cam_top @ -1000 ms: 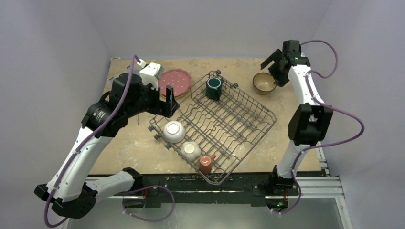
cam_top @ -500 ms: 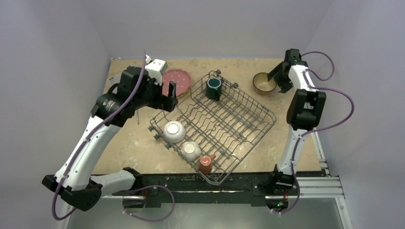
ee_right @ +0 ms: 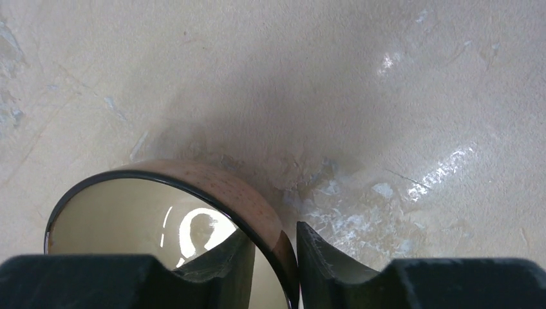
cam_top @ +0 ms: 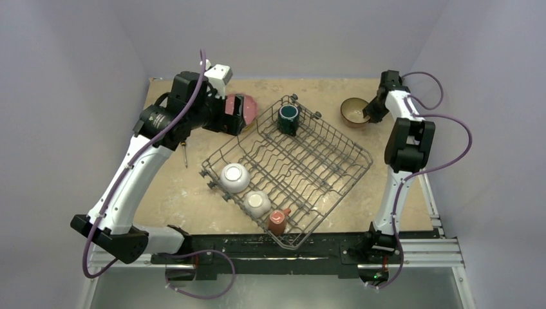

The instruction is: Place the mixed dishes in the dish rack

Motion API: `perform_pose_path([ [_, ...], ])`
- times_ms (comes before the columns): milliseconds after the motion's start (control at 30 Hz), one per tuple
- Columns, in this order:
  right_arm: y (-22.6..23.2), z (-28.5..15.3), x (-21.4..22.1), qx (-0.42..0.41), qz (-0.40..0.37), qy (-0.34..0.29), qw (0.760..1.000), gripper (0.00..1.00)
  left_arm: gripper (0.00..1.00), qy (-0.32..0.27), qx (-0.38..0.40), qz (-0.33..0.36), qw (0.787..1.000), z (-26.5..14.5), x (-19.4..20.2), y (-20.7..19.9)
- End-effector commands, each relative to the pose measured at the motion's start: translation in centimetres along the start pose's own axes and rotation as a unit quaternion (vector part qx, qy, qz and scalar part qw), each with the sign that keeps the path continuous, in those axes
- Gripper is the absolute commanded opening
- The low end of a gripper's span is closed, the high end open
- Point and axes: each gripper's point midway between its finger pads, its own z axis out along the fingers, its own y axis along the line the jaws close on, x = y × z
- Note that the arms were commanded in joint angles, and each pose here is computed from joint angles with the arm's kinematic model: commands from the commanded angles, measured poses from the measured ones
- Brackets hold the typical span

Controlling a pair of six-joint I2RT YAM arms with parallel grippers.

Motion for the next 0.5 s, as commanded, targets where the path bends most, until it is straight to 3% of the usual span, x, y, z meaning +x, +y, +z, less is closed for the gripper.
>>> perform_pose_path([
  [0,0.4,0.3,-0.4,-0.008,-0.009,-0.013,1.000,0.26,1.00,-0.014,0.019,-0.012,1.000,-1.0,-1.1,-0.5],
  [133,0.4,0.6,0.1,-0.011,0.006,-0.008,1.000,0.16,1.00,-0.015,0.023,-0.018,0.999,-1.3,-0.8,-0.6],
  [233,1.2,-0.4,-0.8,-0.023,0.007,-0.015,1.000,0.02,1.00,-0.015,0.028,-0.022,0.999,-1.9,-0.5,-0.7],
  [467,3.7,-8.2,-5.6,-0.065,0.001,-0.085,0.994,0.00,1.00,-0.018,0.036,-0.028,0.999,-3.4,1.0,-0.8],
])
